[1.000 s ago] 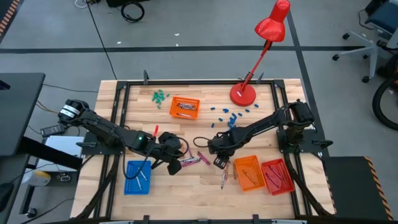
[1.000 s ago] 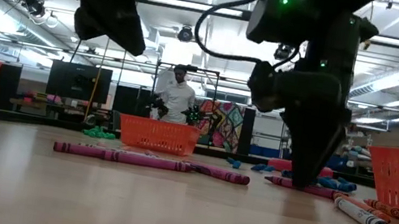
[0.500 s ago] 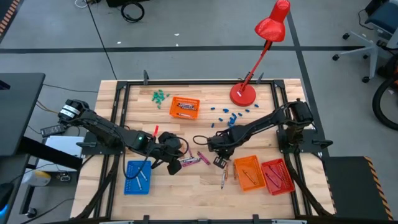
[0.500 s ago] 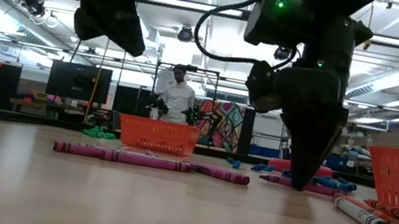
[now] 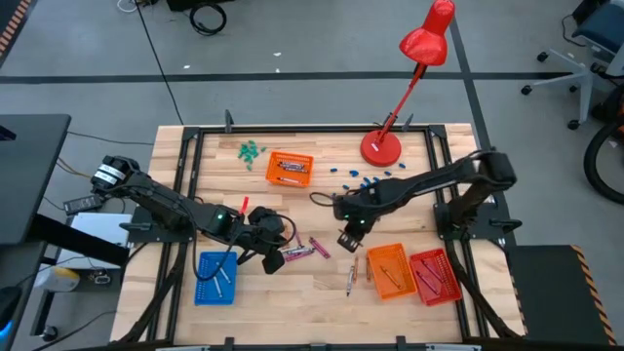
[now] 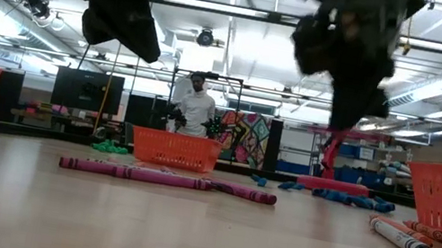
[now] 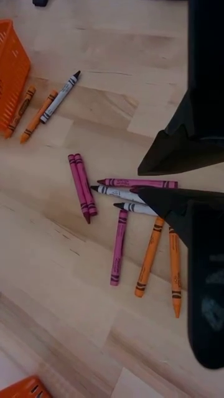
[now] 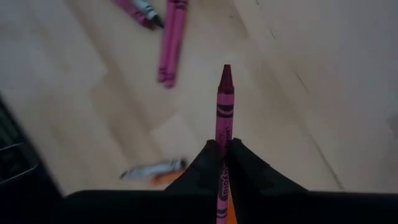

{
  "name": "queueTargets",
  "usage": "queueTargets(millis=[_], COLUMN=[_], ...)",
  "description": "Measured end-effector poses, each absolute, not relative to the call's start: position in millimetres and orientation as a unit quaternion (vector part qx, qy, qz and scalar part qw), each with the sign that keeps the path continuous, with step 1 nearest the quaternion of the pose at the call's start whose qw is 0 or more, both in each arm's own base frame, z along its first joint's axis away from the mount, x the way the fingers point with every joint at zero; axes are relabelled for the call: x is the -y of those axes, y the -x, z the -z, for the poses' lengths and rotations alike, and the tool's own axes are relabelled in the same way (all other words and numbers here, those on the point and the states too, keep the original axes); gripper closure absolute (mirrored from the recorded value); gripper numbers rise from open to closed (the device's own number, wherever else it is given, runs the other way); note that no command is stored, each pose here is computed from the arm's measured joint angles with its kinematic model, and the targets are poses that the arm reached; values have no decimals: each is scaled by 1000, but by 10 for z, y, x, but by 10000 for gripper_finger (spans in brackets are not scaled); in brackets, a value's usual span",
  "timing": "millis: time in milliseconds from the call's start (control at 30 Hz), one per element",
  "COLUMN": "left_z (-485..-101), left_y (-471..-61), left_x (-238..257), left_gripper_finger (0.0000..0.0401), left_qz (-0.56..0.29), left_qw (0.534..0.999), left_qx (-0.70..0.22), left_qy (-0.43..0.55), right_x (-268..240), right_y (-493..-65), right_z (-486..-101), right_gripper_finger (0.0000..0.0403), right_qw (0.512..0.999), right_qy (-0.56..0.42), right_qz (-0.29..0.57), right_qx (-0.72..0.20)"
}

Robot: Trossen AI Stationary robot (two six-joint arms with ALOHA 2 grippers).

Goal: Sort crayons
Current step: Put the red crayon into the red bin

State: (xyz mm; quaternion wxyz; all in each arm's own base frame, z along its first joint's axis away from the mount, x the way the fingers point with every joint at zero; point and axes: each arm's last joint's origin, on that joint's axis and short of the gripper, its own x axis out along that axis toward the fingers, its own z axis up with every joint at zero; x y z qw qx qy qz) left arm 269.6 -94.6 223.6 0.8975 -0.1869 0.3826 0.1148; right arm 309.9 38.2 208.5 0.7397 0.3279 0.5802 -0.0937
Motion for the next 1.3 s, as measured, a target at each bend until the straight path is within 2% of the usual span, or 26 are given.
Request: queueTargets(millis=[233,533,667,867,1100,1300], left_z=[-2232,-2233,-2233,-2232,-2232,-2229], left_y=[-2693,-2693,-2693,-2693,-2693,-2689], left_x=[945,945,944,944,944,942], left_gripper_finger=[349,349,349,349,349,349], left_qz=[-115,-111,-110,-109,-105,-105], left_qw=[897,899,899,900,902,901], left_qx=[-385,-386,-386,-387,-388,-390], left_qy=[183,175,174,171,160,158], right_x=[-621,-1134,-1346,-1540,-1553,-1528], right_y=[-2698,-2100,-1872,-1557,-1371,-1342], right_z=[-2530,-2638,-2534,-2189,-1917,-1875], right_gripper_finger=[376,376,376,374,349,317], right_qw=[750,707,676,599,566,557], right_qy=[-325,-282,-283,-324,-371,-396], right_qz=[108,186,213,258,291,275], right_qx=[-565,-621,-646,-685,-677,-676])
